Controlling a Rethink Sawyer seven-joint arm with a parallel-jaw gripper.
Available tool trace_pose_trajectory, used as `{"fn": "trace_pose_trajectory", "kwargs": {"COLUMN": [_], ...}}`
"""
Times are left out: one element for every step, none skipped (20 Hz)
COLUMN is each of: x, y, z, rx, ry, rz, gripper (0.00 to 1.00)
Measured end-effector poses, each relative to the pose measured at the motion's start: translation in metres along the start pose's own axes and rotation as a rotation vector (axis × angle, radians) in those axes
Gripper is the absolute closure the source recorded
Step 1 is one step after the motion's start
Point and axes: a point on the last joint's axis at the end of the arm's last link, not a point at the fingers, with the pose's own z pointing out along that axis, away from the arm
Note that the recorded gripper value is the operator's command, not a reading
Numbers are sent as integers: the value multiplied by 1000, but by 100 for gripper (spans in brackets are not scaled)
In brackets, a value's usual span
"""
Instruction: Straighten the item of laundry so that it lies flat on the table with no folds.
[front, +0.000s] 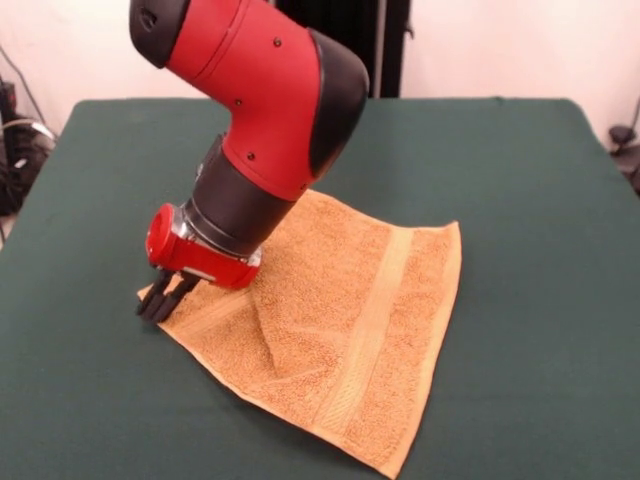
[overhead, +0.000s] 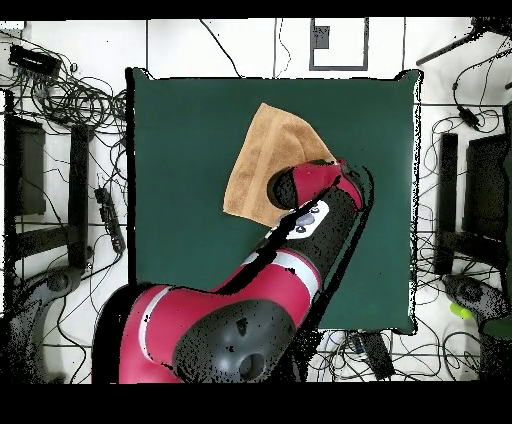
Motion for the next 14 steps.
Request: {"fn": "trace_pose_trajectory", "kwargs": {"x": [-1, -1, -2, -2, -1, -1, -1, -1, -2, -2, -2, 0, 0, 0], "y": [-1, -2, -3, -3, -3, -3, -4, -5, -6, -7, -8, -11, -11, -15], "z": [2, 3, 5, 6, 7, 8, 9, 10, 11, 11, 11, 12, 12, 10], "rx": [7, 14, 21, 25, 28, 30, 35, 41, 45, 46, 48, 48, 47, 37], "ry": [-5, -11, -16, -19, -21, -23, -27, -32, -35, -36, -37, -37, -38, -39], "rz": [-13, -27, -41, -50, -57, -65, -78, -91, -102, -107, -111, -115, -115, -104], "gripper": [100, 100, 100, 100, 100, 100, 100, 100, 100, 100, 100, 100, 100, 100]}}
